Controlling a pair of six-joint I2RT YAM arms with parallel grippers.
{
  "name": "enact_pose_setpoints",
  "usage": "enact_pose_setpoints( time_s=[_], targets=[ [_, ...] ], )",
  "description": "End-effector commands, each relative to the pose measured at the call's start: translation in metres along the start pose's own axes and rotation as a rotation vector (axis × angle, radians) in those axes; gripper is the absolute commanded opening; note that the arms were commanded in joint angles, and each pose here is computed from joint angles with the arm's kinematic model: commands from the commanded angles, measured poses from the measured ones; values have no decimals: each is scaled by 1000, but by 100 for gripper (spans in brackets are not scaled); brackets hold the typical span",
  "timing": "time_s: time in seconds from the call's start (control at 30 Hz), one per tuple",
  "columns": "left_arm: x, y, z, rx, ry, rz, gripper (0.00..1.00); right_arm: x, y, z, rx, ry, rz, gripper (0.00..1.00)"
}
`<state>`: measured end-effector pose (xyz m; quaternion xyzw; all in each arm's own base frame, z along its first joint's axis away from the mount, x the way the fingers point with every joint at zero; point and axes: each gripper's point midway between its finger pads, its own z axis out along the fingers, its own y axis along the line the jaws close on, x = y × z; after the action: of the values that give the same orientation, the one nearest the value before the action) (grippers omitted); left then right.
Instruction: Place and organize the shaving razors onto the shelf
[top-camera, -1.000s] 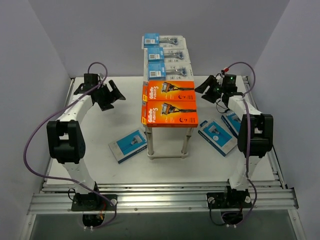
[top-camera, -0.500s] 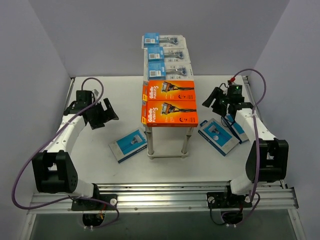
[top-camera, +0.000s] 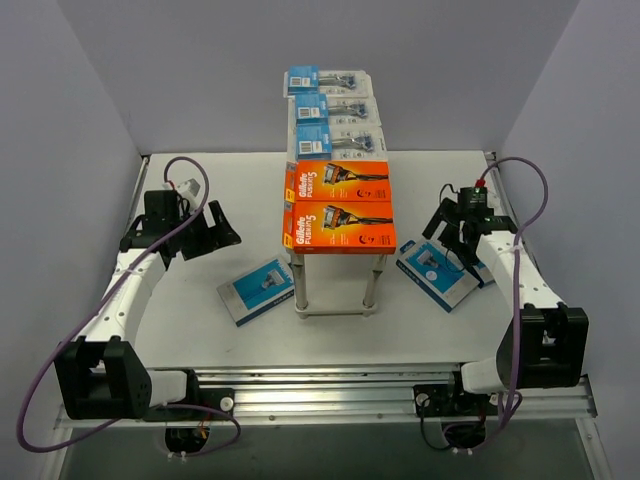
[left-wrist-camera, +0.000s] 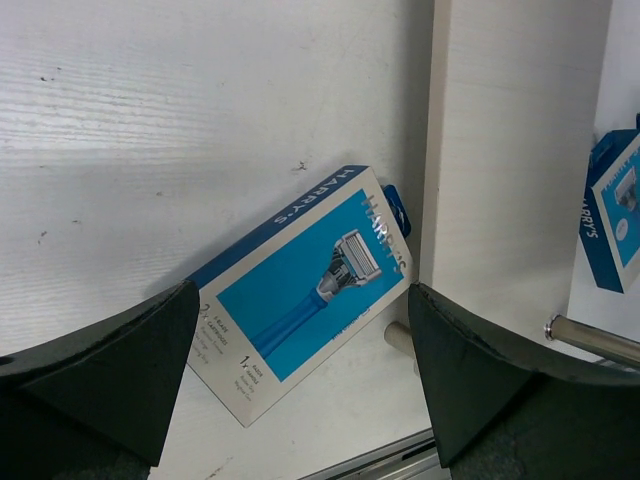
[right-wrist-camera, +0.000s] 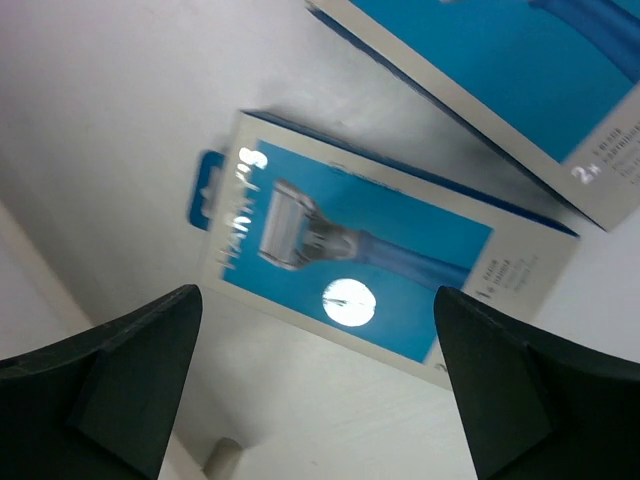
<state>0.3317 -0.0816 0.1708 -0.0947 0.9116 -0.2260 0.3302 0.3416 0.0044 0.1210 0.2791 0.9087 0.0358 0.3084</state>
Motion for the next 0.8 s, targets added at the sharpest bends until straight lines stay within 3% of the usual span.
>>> enact_pose_setpoints(
  time_s=[0.0, 0.27, 0.77],
  targets=[
    [-15, -21, -12, 92, -67, 57, 94, 20, -36, -12, 154, 30, 29, 98],
    [-21, -29, -32, 108, -139, 91, 94, 49, -55, -21, 211, 71, 117, 100],
    [-20, -32, -31, 127, -128, 94, 94, 93, -88, 4, 316, 139, 216, 100]
  ],
)
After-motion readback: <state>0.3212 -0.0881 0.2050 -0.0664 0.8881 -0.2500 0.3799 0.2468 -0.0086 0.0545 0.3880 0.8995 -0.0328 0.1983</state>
